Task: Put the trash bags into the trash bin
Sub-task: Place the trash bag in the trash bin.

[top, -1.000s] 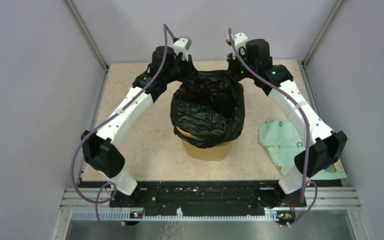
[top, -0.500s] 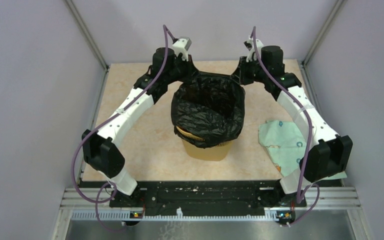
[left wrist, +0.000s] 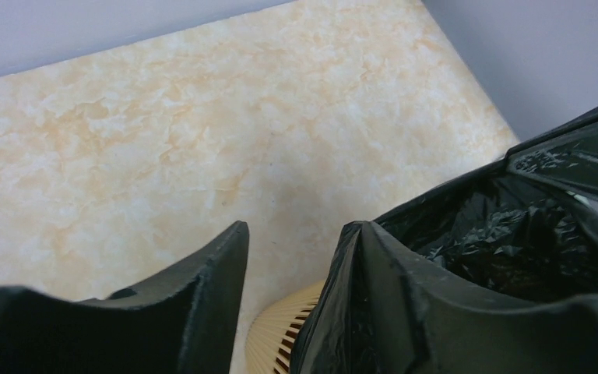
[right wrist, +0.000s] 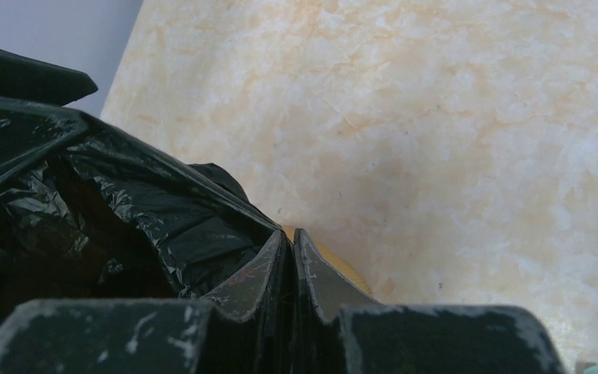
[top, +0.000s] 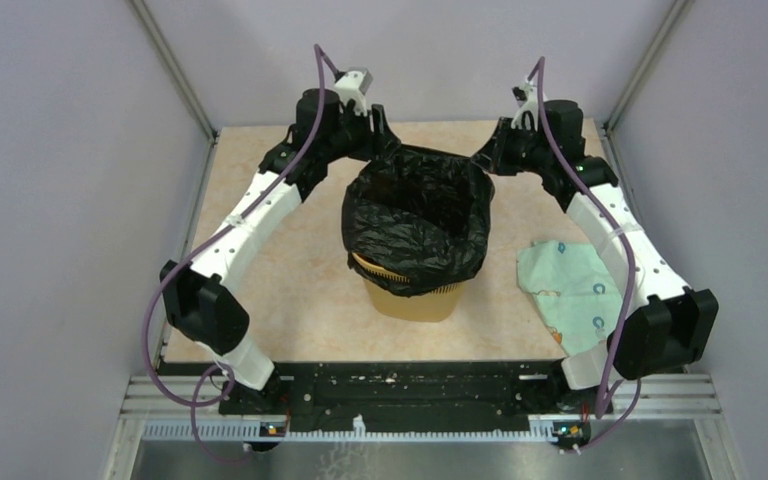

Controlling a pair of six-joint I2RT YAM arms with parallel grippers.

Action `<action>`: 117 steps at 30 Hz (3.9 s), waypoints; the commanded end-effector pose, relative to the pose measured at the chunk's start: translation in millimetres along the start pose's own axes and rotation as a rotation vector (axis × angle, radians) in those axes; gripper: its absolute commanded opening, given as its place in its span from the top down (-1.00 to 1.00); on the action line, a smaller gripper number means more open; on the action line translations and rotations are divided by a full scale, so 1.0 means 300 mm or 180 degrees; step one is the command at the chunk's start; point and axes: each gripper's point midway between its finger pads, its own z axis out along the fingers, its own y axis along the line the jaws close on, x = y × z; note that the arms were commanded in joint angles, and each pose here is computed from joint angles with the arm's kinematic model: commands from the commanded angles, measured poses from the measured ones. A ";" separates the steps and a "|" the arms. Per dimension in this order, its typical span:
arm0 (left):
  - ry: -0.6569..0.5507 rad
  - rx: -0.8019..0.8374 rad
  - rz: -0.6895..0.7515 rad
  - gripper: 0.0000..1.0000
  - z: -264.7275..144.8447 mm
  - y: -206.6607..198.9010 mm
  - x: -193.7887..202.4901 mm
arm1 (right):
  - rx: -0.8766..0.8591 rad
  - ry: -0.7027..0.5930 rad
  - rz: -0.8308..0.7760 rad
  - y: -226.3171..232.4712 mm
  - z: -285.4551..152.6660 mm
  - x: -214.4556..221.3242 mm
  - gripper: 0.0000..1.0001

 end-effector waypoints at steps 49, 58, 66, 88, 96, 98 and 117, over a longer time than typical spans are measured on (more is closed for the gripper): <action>0.0603 0.0719 -0.1882 -0.24 -0.739 -0.225 0.504 | 0.0242 -0.0371 0.0454 -0.022 -0.077 -0.029 0.85; 0.0515 0.0788 -0.1912 -0.22 -0.661 -0.254 0.504 | 0.0243 -0.0361 0.0468 -0.024 -0.075 -0.024 0.86; 0.0382 0.0470 -0.1934 0.38 -0.555 -0.184 0.508 | 0.0355 -0.0356 0.0442 -0.047 -0.090 -0.001 0.90; 0.0490 -0.0630 -0.1710 0.97 -0.367 0.153 0.549 | 0.0395 -0.0209 0.0575 -0.092 -0.101 0.161 1.00; 0.0674 -0.0725 -0.1699 0.99 -0.310 0.235 0.568 | 0.0294 -0.0059 0.0695 -0.104 -0.076 0.265 1.00; 0.0779 -0.0733 -0.1698 1.00 -0.291 0.245 0.595 | 0.0282 -0.0010 0.0740 -0.113 -0.068 0.300 1.00; 0.1039 -0.0837 -0.1656 0.99 -0.216 0.313 0.645 | 0.0007 -0.0300 0.1418 -0.145 -0.180 0.307 0.25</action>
